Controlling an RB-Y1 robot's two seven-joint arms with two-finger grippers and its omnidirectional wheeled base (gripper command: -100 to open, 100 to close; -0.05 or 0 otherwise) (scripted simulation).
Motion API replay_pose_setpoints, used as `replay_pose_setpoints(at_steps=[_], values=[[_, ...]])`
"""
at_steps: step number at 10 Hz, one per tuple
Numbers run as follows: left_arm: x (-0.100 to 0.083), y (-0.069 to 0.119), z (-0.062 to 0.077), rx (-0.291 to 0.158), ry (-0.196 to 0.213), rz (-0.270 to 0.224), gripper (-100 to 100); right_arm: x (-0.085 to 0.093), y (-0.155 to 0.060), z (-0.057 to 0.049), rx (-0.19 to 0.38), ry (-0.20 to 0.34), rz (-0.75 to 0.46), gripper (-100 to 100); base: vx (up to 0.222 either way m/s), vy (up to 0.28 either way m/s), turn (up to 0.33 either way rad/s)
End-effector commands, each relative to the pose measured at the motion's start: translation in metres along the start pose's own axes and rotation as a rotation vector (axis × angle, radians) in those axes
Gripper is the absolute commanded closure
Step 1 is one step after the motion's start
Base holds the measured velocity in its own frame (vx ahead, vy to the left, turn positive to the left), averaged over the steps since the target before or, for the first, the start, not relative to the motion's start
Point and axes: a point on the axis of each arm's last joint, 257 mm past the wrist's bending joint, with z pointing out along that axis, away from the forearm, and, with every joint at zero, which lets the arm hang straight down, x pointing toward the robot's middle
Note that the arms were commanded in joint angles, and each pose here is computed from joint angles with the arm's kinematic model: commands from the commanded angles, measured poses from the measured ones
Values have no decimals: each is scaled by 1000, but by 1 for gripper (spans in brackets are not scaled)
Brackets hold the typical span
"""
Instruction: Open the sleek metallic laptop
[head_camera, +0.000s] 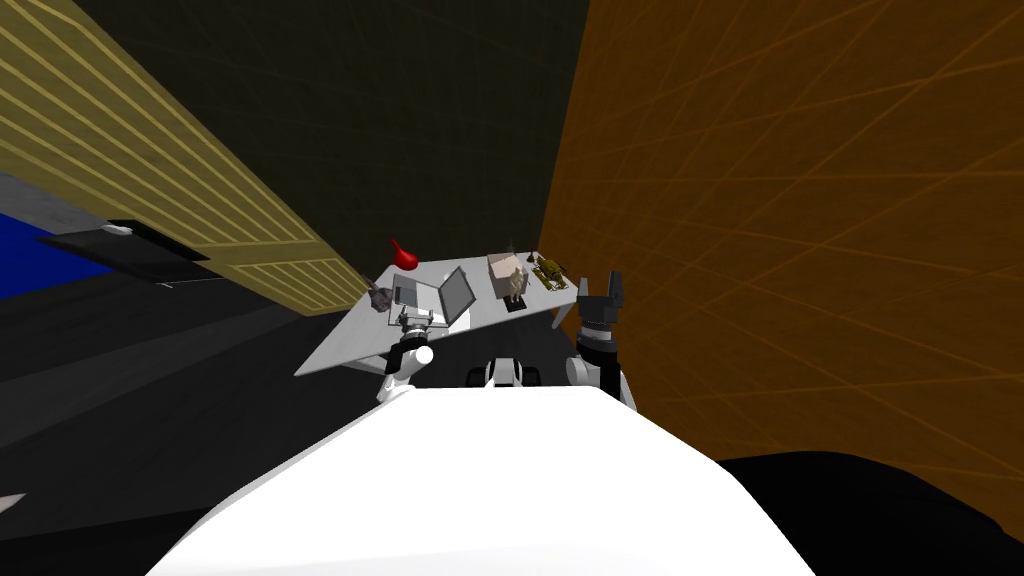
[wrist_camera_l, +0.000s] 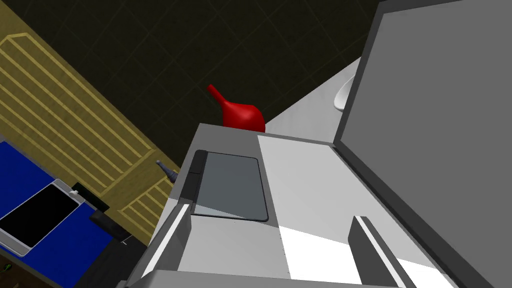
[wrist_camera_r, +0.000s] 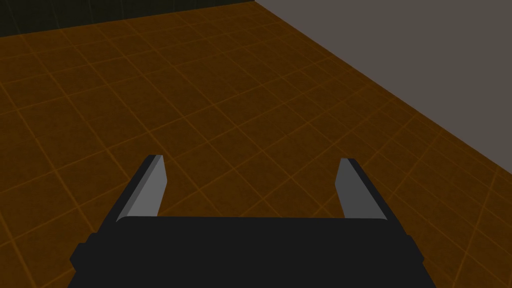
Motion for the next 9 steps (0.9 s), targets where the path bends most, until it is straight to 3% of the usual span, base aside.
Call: replay_pose_setpoints(at_steps=[1,9], values=[[-7,-10,2,24,13,32,-100,0,0,0,0,0,0,0,32,-17,-3],[-31,-15,0,90,31,76,-100,0,0,0,0,0,0,0,33,-19,-6]])
